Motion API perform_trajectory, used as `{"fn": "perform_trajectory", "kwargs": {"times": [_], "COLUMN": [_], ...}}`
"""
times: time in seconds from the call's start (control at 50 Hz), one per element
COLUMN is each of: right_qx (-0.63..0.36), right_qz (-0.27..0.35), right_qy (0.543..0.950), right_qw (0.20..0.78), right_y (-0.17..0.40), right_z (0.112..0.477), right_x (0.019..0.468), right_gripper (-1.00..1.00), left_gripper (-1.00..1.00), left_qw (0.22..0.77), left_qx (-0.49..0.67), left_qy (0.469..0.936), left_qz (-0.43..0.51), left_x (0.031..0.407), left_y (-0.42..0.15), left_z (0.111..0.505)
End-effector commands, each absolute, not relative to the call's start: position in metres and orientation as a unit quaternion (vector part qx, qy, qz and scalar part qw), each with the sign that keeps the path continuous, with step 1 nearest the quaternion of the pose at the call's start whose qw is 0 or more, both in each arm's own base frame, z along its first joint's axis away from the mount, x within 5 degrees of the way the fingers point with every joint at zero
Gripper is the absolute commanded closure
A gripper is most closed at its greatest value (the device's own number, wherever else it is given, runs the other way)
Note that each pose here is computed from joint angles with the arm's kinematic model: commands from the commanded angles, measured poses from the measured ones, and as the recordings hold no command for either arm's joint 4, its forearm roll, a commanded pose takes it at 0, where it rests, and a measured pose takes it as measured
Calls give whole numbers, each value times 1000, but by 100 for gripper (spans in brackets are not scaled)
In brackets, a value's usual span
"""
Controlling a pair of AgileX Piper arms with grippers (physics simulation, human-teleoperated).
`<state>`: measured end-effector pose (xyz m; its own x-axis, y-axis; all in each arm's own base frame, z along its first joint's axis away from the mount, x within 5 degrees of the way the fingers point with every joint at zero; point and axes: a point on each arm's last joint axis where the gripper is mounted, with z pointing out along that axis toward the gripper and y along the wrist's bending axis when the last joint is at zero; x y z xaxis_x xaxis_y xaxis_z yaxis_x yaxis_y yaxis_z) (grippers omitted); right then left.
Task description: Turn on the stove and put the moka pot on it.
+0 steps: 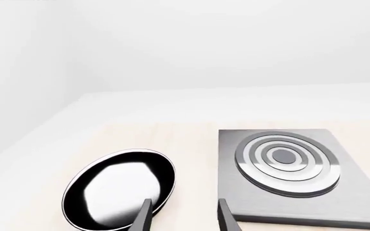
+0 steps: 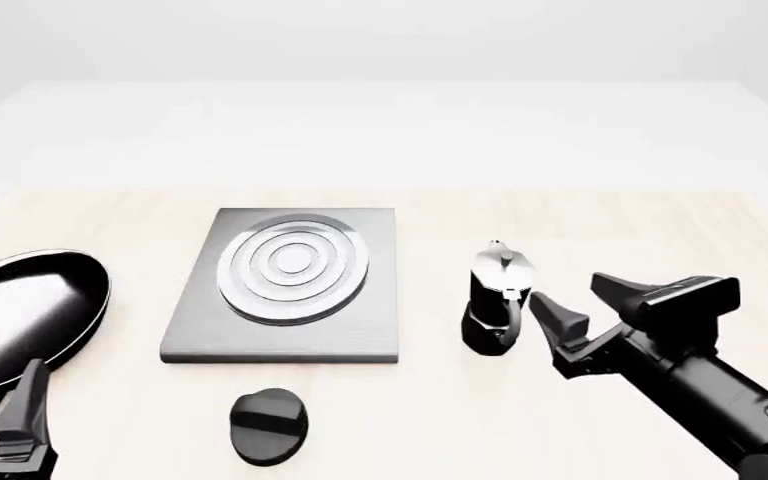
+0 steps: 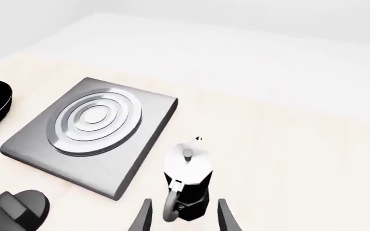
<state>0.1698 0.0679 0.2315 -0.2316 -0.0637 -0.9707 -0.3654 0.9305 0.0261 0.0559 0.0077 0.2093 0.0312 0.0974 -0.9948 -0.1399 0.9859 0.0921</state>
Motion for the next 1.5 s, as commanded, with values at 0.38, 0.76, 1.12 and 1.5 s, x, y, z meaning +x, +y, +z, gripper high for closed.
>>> {"fn": "perform_trajectory", "kwargs": {"times": [0.38,0.76,1.12,1.5], "right_qx": [-121,-106,-103,-133], "right_qz": [143,158,165,140], "right_qy": [804,815,822,808], "right_qw": [564,546,535,557], "right_y": [86,92,94,88], "right_z": [184,164,151,170], "right_x": [205,211,209,202], "right_gripper": [-100,-100,-100,100], "left_gripper": [-100,-100,-100,-100], "left_qw": [716,713,712,710], "left_qx": [-11,-15,-16,-18], "left_qy": [693,696,697,699], "left_qz": [83,83,82,83], "left_x": [56,56,56,56], "left_y": [7,8,8,8], "left_z": [209,208,208,207]}}
